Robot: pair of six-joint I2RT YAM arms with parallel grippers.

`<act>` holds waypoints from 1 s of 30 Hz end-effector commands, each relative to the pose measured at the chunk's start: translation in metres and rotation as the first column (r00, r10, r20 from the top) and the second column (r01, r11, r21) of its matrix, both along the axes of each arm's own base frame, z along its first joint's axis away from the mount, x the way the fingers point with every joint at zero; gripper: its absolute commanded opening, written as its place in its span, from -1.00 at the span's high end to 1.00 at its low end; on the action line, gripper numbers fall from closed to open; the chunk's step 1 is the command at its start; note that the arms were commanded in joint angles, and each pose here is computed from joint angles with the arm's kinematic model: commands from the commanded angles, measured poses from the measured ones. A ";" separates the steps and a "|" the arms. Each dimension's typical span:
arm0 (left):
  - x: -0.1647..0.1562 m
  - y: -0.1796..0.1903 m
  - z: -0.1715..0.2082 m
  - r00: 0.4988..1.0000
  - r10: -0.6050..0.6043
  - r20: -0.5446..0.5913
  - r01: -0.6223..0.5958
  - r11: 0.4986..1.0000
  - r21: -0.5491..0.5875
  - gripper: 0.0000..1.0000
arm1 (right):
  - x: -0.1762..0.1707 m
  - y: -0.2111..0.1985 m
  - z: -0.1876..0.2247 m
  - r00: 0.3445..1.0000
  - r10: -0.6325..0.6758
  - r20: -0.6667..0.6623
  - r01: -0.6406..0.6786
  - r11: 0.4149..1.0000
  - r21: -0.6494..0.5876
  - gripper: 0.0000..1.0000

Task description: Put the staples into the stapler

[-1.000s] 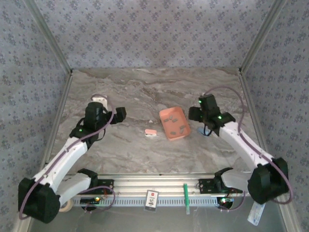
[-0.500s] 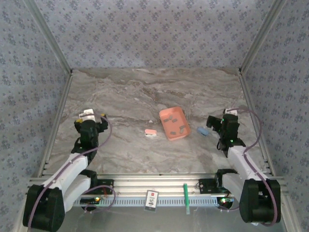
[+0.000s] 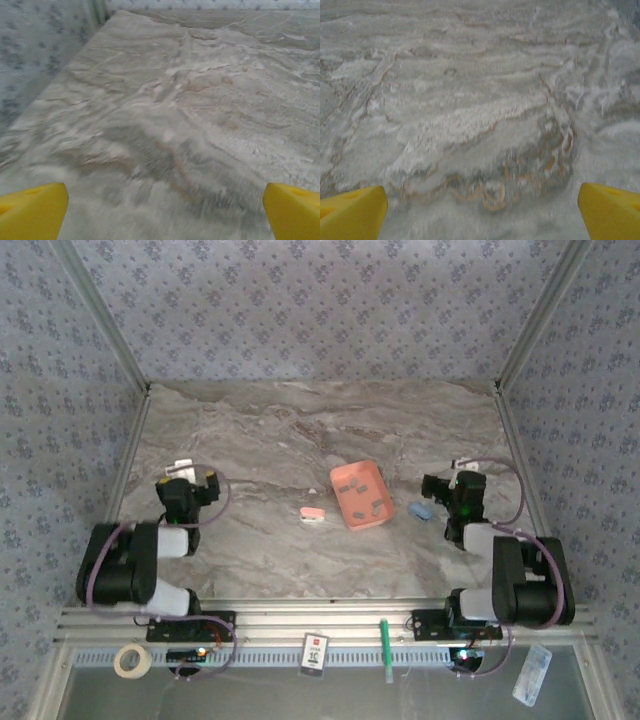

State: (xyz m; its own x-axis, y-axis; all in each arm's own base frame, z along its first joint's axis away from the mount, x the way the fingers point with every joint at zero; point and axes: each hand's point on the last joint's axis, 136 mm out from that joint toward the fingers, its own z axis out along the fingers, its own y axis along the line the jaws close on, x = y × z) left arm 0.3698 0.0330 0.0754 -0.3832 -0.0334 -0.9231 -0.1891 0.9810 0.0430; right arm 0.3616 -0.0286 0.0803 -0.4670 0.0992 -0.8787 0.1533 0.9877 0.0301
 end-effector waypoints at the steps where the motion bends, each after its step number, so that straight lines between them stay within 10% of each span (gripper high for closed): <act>1: 0.023 -0.012 0.016 0.997 -0.081 0.008 0.082 0.995 -0.055 -0.99 | 0.022 -0.003 0.023 0.992 0.035 0.122 -0.030 0.999 -0.044 -1.00; 30: 0.028 -0.018 0.013 0.993 -0.116 0.007 0.117 0.992 -0.047 -0.99 | 0.028 0.008 0.004 0.989 0.106 0.102 -0.101 0.994 -0.044 -1.00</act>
